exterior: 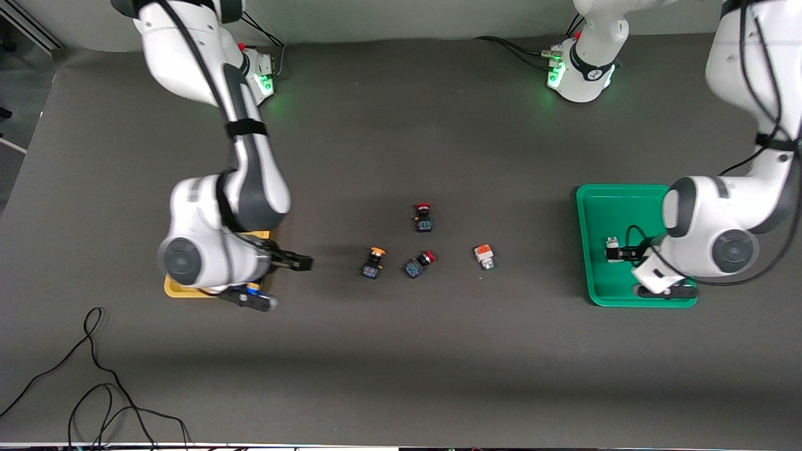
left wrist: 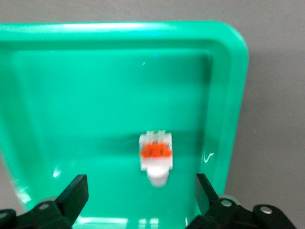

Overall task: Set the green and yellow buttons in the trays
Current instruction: 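Grasp another blue button with the right gripper while the left gripper grasps a green one, then lower the blue button into the yellow tray while the left gripper lowers its button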

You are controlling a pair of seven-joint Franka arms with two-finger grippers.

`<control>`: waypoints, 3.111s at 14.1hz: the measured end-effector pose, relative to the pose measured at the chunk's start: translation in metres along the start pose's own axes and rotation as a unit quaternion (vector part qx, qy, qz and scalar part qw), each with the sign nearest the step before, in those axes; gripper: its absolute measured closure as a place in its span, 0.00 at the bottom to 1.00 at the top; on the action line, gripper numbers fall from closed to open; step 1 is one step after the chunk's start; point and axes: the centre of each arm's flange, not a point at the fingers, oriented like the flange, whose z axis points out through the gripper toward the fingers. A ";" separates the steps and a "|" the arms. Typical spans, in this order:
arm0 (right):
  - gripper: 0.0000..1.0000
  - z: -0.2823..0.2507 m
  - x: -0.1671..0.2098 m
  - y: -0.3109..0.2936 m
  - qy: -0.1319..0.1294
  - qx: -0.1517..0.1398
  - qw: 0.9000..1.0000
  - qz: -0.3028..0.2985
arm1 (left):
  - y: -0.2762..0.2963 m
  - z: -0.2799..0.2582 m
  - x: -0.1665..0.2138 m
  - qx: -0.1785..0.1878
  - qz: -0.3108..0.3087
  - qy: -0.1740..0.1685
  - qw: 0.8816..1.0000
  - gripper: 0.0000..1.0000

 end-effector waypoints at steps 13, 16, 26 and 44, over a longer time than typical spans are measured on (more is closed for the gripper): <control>0.04 0.150 -0.035 -0.118 0.037 0.045 0.993 0.104 | 0.234 -0.102 -0.026 -0.012 -0.043 0.043 0.998 0.00; 0.31 0.167 -0.035 -0.118 0.036 0.035 0.993 0.103 | 0.295 -0.069 -0.032 -0.035 -0.083 0.028 0.996 0.00; 0.67 0.035 0.039 -0.012 0.013 -0.004 0.998 0.054 | 0.332 0.072 0.009 -0.062 -0.150 0.019 0.986 0.00; 0.34 0.080 0.032 0.232 -0.043 -0.092 0.988 -0.113 | 0.292 -0.108 -0.044 -0.015 -0.062 -0.013 0.998 0.59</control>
